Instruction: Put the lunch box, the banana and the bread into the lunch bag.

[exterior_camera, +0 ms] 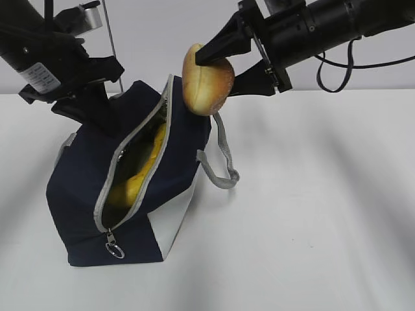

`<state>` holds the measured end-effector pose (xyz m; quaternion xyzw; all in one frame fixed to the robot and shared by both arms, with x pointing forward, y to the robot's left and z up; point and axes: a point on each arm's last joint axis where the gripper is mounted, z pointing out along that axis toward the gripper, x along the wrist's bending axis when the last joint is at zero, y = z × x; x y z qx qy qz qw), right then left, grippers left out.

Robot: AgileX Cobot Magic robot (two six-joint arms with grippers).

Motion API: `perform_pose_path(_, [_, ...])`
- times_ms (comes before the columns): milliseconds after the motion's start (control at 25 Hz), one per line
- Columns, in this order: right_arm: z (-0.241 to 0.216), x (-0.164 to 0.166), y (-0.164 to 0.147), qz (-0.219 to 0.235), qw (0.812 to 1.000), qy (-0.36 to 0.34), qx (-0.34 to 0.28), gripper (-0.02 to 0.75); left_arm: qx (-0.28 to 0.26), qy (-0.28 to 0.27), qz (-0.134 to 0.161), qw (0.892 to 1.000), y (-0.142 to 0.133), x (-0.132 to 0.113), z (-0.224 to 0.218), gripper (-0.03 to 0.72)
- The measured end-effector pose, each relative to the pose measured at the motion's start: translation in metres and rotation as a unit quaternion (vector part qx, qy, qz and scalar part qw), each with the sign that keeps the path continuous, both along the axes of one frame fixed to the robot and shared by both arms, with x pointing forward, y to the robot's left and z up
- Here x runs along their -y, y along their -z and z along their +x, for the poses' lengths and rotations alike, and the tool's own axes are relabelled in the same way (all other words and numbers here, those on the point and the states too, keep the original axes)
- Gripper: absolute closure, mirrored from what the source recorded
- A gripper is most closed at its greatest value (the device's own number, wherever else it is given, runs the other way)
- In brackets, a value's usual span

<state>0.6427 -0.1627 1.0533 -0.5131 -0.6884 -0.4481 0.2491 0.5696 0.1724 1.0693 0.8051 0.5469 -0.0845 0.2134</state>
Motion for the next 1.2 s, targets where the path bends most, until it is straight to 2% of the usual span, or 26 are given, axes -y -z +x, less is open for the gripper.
perform_pose_path(240, [-0.015,-0.041,-0.001,0.011,0.998,-0.055,0.013,0.164,0.0,0.0,0.0,1.0,0.0,0.0,0.0,0.691])
perform_pose_path(400, [-0.015,-0.061,0.015,0.003,0.998,-0.061,0.007,0.164,0.0,0.0,-0.001,1.0,0.0,0.0,0.0,0.691])
perform_pose_path(720, [-0.005,-0.065,0.067,-0.049,0.996,-0.055,-0.056,0.164,0.0,-0.001,-0.002,1.0,0.0,0.0,0.0,0.691])
perform_pose_path(1000, [-0.011,-0.09,0.071,-0.054,0.996,-0.05,-0.048,0.16,-0.001,-0.002,-0.01,1.0,-0.001,0.002,0.0,0.691])
perform_pose_path(1200, [-0.01,-0.101,0.07,-0.046,0.997,-0.053,-0.04,0.089,-0.001,-0.003,-0.013,1.0,-0.001,0.002,0.0,0.691])
